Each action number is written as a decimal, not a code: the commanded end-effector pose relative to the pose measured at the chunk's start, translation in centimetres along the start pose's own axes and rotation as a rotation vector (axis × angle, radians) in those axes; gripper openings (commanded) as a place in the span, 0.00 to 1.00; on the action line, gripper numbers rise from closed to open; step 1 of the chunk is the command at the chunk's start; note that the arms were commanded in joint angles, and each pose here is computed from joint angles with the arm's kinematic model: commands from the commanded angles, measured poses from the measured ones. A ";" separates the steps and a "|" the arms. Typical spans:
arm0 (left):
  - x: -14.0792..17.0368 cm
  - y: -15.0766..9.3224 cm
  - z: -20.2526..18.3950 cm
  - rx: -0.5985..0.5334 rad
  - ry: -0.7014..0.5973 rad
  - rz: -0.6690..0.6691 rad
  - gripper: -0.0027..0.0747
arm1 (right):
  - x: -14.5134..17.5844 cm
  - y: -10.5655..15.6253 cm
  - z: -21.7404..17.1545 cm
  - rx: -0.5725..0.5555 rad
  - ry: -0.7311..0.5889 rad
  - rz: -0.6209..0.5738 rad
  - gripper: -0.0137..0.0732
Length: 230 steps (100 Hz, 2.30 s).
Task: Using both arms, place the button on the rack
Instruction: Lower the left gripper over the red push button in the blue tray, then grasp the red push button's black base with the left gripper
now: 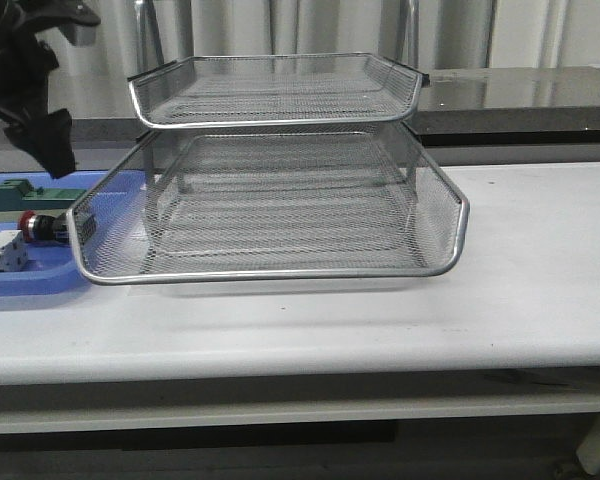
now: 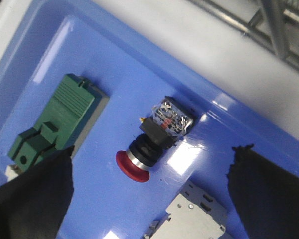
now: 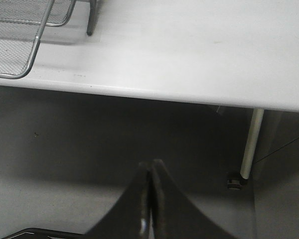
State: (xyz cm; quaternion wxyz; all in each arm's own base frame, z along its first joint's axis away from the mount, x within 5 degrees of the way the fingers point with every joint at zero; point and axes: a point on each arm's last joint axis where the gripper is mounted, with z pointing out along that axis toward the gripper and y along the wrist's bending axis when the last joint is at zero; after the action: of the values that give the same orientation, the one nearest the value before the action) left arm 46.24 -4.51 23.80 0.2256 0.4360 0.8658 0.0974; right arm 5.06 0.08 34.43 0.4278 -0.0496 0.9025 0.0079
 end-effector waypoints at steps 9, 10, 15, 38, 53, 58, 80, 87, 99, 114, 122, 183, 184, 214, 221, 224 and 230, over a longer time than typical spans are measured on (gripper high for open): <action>-1.0 1.0 -0.6 -0.097 -0.057 0.030 0.80 | -1.1 -0.1 -0.5 0.008 -0.079 -0.009 0.08; -1.1 1.0 -0.6 -0.098 -0.058 0.030 0.80 | -1.1 -0.1 -0.5 0.008 -0.079 -0.009 0.08; -1.1 1.0 -0.1 -0.102 -0.063 0.031 0.80 | -1.1 -0.1 -0.5 0.008 -0.079 -0.009 0.08; -1.4 0.9 1.6 -0.118 -0.079 0.039 0.80 | -1.1 -0.1 -0.5 0.008 -0.079 -0.009 0.08; -1.2 0.8 2.6 -0.118 -0.066 0.052 0.80 | -1.1 -0.1 -0.5 0.008 -0.079 -0.009 0.08; -1.2 0.9 2.8 -0.124 -0.066 0.057 0.80 | -1.1 -0.1 -0.5 0.008 -0.079 -0.009 0.08; -1.1 0.8 3.9 -0.126 -0.066 0.062 0.80 | -1.1 -0.1 -0.5 0.008 -0.079 -0.009 0.08; -1.1 0.7 4.4 -0.120 -0.061 0.062 0.80 | -1.1 -0.1 -0.5 0.008 -0.079 -0.009 0.08; -1.0 0.6 5.4 -0.108 -0.050 0.063 0.80 | -1.1 -0.1 -0.5 0.008 -0.079 -0.009 0.08; -0.9 0.4 5.9 -0.098 -0.041 0.063 0.80 | -1.1 -0.1 -0.5 0.008 -0.079 -0.009 0.08; -0.9 0.4 5.9 -0.098 -0.040 0.065 0.80 | -1.1 -0.1 -0.5 0.008 -0.079 -0.009 0.08; -2.0 1.9 3.2 -0.097 -0.025 0.049 0.05 | -1.1 -0.1 -0.5 0.008 -0.079 -0.009 0.08; -2.0 2.0 3.0 -0.095 -0.022 0.048 0.05 | -1.1 -0.1 -0.5 0.008 -0.079 -0.009 0.08; -2.2 3.4 -0.6 -0.035 0.036 -0.007 0.04 | -1.1 -0.1 -0.5 0.008 -0.079 -0.009 0.08; -1.9 3.8 -1.6 -0.020 0.052 -0.041 0.04 | -1.1 -0.1 -0.5 0.008 -0.079 -0.009 0.08; -1.9 3.9 -2.1 -0.011 0.054 -0.054 0.05 | -1.1 -0.1 -0.5 0.008 -0.079 -0.009 0.08; -1.7 4.1 -3.0 -0.006 0.061 -0.068 0.05 | -1.1 -0.1 -0.5 0.008 -0.079 -0.009 0.08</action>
State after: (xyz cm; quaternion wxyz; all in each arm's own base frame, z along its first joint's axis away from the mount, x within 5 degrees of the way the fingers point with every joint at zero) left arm 49.79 -3.86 22.67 0.1520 0.4274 0.8860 0.0961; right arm 5.06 0.08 34.43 0.4278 -0.0496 0.9025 0.0079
